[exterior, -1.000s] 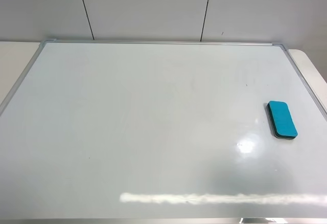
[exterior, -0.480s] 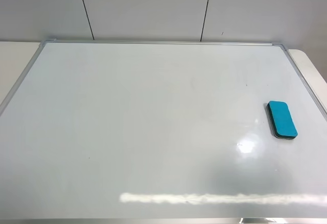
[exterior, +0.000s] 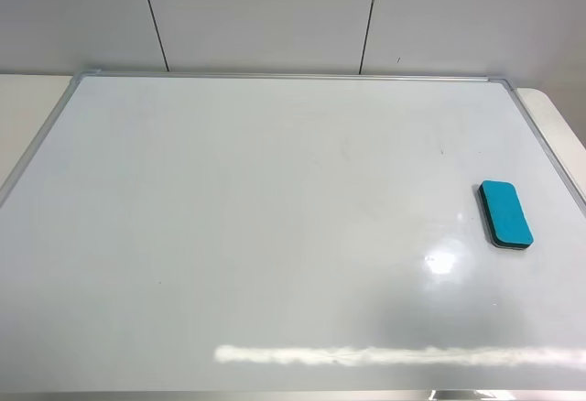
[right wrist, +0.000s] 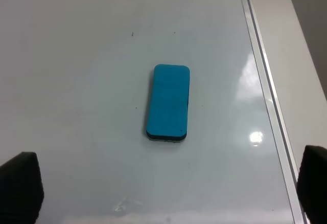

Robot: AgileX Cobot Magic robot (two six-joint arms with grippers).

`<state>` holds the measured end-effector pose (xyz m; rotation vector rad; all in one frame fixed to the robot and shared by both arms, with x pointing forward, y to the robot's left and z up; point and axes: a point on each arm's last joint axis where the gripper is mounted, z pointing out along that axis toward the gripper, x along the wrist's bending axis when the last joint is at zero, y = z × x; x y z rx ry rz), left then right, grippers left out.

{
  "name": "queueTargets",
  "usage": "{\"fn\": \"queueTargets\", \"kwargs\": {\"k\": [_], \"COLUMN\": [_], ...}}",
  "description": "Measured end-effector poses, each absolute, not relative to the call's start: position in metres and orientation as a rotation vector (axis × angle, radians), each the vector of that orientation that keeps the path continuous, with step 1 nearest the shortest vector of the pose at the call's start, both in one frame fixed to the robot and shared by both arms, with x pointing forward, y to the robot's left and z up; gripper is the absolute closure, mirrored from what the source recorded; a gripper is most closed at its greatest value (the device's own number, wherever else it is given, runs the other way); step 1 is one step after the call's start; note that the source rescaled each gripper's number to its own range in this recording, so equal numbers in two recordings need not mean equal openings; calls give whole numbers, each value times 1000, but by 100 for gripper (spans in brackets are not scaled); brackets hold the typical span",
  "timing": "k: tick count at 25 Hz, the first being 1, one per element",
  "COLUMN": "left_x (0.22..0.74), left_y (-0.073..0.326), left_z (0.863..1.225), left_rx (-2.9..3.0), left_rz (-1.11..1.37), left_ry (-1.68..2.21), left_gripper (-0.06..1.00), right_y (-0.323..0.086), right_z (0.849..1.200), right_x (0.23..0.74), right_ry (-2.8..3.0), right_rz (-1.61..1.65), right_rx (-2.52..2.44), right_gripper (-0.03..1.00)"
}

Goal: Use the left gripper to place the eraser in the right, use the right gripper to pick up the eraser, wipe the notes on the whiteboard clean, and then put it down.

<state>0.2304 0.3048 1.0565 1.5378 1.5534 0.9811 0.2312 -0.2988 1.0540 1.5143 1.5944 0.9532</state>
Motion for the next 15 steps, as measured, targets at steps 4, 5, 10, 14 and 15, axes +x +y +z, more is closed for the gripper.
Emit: {"fn": "queueTargets", "kwargs": {"k": [4, 5, 10, 14, 15], "left_x": [230, 230, 230, 230, 230], "left_y": [305, 305, 305, 305, 305], "left_z": [1056, 1056, 1056, 1056, 1056], "left_rx": [1538, 1538, 1538, 1538, 1538], "left_rz": [981, 981, 981, 981, 981], "left_ry": [1553, 1553, 1553, 1553, 1553], "left_gripper": [-6, -6, -6, -6, -6], "right_y": [-299, -299, -299, -299, -299], "right_z": [1054, 1054, 1054, 1054, 1054], "right_x": [231, 231, 231, 231, 231], "right_ry": [1594, 1594, 1594, 1594, 1594], "right_rz": [953, 953, 953, 953, 953], "right_rx": [1514, 1514, 1514, 1514, 1514], "right_gripper": [-3, -3, -3, -3, -3]}}
